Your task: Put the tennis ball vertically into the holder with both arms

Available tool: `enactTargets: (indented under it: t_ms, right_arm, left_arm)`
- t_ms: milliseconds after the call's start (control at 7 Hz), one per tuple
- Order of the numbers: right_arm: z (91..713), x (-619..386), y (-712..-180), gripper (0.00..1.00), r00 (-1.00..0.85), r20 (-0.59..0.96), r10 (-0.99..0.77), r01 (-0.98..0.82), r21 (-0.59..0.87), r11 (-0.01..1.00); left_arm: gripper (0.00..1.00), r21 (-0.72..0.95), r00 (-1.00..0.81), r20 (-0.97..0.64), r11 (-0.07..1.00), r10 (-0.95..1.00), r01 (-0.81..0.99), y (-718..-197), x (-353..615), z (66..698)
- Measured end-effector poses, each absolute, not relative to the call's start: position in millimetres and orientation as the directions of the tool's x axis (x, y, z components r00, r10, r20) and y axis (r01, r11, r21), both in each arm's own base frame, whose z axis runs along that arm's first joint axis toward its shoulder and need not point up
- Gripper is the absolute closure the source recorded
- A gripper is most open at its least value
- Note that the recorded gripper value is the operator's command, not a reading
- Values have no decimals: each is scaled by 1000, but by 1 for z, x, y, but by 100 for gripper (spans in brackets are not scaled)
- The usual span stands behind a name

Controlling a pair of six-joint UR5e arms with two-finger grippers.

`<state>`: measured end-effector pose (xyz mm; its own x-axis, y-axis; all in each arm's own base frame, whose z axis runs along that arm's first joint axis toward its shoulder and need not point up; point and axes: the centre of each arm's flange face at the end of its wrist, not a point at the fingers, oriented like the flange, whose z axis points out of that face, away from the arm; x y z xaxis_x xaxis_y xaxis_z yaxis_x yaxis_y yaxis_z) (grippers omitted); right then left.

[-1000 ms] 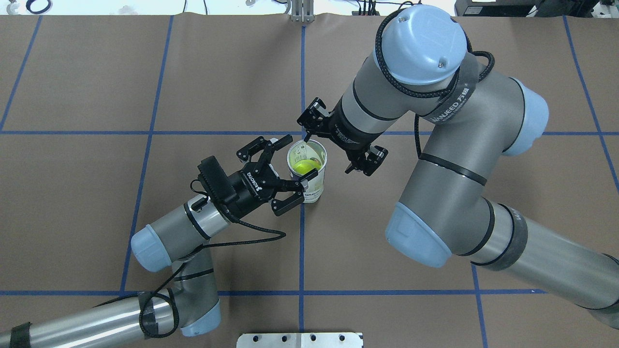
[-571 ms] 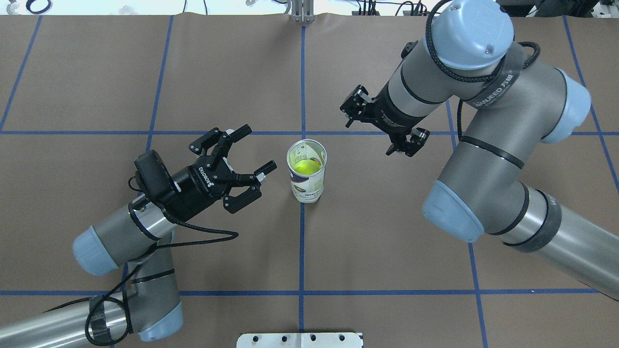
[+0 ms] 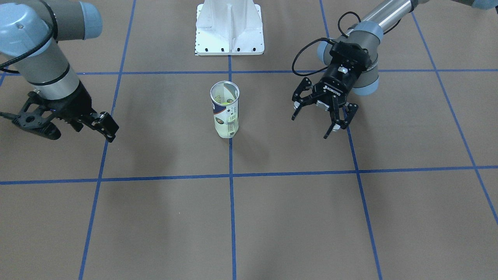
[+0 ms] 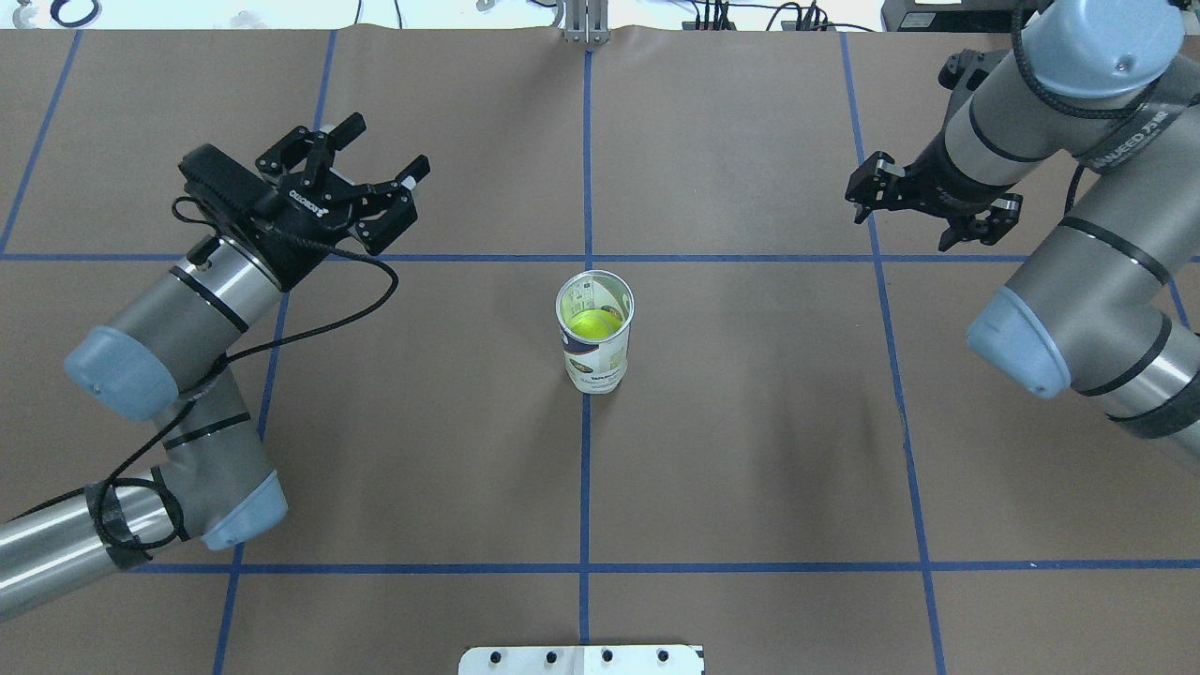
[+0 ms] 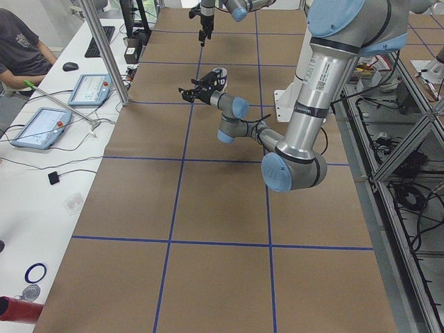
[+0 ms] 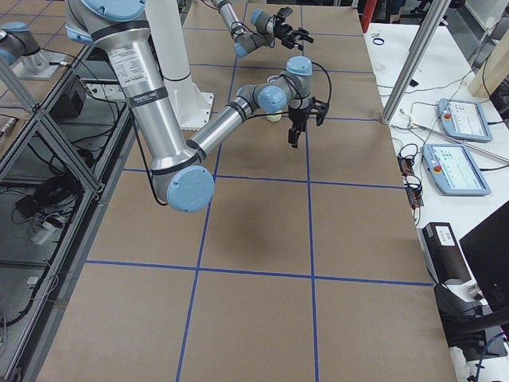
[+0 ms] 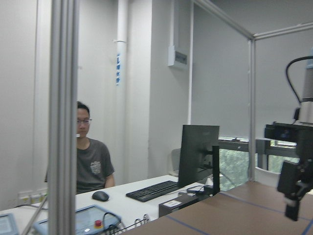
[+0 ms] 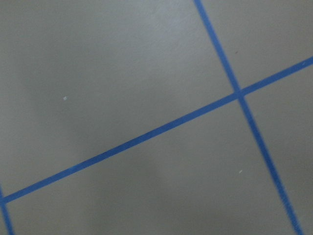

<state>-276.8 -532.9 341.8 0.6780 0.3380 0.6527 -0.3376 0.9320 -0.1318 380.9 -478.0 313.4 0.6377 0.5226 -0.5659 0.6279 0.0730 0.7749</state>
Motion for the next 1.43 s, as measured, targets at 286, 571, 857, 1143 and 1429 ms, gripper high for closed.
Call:
enactTargets:
  t_ms: [286,571,857,1143,1429]
  right_arm:
    - [407,-228,-561,1,723,633,277,-311,-60,949]
    - [462,-181,-575,1,737,638,222,-295,7,956]
    - [490,-141,-576,1,749,636,185,-267,34,963]
    - [529,-97,-575,1,760,639,123,-194,43,980]
    - [569,-49,-566,1,742,668,55,-119,50,992]
  left_arm:
    - [2,822,735,-567,202,372,532,-537,353,322]
    - [2,795,754,-578,425,311,434,-596,296,328]
    - [2,652,768,-593,704,241,282,-637,233,358]
    - [2,443,749,-644,874,157,198,-655,168,387]
    - [1,205,715,-699,965,29,162,-656,109,430]
